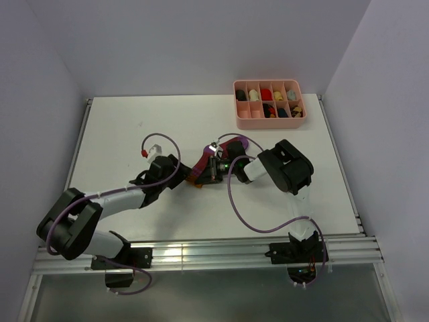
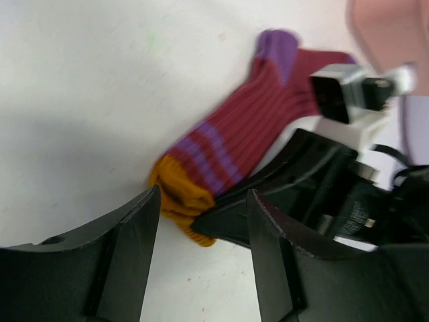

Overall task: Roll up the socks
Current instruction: Roll the sock at the center of the board.

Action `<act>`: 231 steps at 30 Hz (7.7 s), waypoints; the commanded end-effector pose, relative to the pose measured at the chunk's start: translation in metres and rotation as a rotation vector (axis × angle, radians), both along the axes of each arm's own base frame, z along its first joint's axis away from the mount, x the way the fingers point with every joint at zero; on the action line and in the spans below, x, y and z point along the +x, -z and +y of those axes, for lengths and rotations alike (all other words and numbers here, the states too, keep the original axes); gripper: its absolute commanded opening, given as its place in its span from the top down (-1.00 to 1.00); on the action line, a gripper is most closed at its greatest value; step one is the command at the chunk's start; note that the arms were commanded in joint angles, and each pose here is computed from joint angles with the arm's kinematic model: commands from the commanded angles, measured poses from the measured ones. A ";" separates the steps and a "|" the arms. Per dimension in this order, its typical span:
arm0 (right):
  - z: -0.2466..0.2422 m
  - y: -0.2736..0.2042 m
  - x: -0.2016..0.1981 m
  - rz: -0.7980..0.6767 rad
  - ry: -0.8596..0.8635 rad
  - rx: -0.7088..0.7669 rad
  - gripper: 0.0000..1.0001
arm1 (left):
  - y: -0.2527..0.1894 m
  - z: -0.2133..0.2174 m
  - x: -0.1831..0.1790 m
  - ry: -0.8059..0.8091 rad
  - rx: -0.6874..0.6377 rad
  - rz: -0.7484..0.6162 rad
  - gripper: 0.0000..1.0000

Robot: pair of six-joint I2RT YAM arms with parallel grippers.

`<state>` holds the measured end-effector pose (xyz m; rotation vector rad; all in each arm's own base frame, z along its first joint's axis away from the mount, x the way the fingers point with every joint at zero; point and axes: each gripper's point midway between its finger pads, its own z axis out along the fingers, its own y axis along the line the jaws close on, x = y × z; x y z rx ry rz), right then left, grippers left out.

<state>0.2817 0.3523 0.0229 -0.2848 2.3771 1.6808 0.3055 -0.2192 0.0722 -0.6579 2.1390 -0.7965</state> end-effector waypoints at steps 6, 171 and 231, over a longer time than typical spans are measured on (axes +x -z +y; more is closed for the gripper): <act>-0.003 -0.003 0.009 -0.038 0.012 -0.027 1.00 | 0.018 0.000 -0.012 -0.039 0.070 0.306 -0.18; 0.015 0.017 -0.003 -1.420 -0.158 -0.885 0.28 | 0.079 0.004 -0.016 -0.123 -0.080 0.546 0.17; -0.013 0.027 0.001 0.042 0.012 -0.111 1.00 | 0.060 0.010 -0.028 -0.161 -0.088 0.395 -0.19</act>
